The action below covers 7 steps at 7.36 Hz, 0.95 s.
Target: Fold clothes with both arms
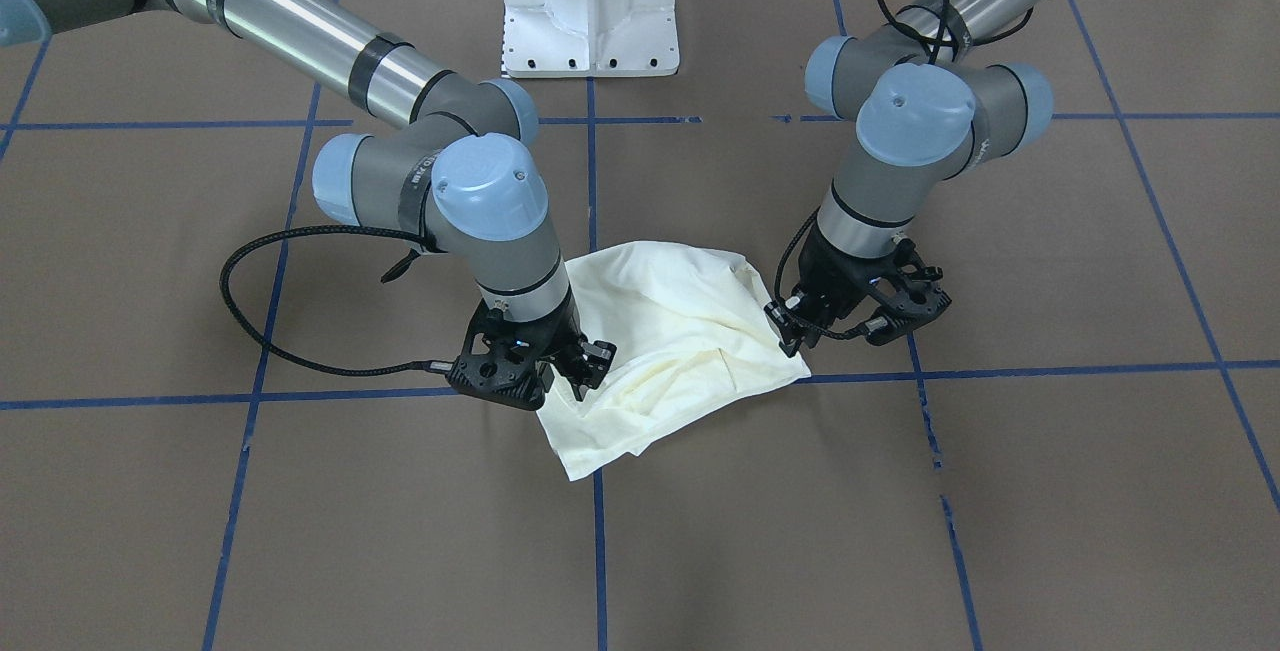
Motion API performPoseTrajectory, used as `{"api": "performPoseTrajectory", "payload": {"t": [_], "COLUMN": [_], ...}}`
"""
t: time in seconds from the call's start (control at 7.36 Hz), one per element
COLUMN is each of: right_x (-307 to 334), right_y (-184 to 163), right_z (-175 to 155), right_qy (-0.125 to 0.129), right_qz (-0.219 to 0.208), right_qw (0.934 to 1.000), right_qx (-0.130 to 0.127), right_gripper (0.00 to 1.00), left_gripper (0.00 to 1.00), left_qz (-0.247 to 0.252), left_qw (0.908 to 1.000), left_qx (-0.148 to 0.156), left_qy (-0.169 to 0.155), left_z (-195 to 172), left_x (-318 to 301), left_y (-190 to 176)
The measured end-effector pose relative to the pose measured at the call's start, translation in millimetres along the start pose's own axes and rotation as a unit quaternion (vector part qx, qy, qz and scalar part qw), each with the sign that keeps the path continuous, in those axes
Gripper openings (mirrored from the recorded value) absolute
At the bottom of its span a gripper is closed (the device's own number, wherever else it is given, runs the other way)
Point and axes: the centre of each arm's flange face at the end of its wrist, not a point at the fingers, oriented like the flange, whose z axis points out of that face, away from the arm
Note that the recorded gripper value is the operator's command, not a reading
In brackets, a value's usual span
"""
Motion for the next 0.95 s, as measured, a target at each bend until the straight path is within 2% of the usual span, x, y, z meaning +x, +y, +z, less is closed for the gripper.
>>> {"api": "performPoseTrajectory", "payload": {"t": [0.27, 0.41, 0.68, 0.82, 0.95], "right_x": [0.3, 0.9, 7.8, 18.2, 29.4], "right_y": [-26.2, -32.4, -52.3, -69.8, -85.6], "right_z": [-21.5, -26.7, -44.4, -59.0, -76.6], "right_qy": [-0.012, -0.014, -0.019, -0.018, -0.008], "right_qz": [-0.003, -0.008, -0.016, -0.018, -0.028], "right_qw": [0.9998, 0.9997, 0.9994, 0.9992, 0.999], "right_qx": [-0.018, -0.02, -0.025, -0.031, -0.035], "right_gripper": [1.0, 1.0, 1.0, 1.0, 1.0], "left_gripper": [1.0, 1.0, 1.0, 1.0, 1.0], "left_qz": [0.021, 0.04, 0.038, 0.025, 0.014], "left_qw": [0.9997, 0.9987, 0.9925, 0.9869, 0.9813], "left_qx": [0.012, 0.016, 0.01, -0.011, -0.035], "left_qy": [0.002, 0.026, 0.116, 0.159, 0.189], "left_z": [-4.0, -11.8, -32.6, -32.3, -23.0], "left_x": [-5.6, -3.8, -6.8, -11.5, -14.2], "left_y": [-22.1, -24.3, -1.7, 21.4, 44.7]}}
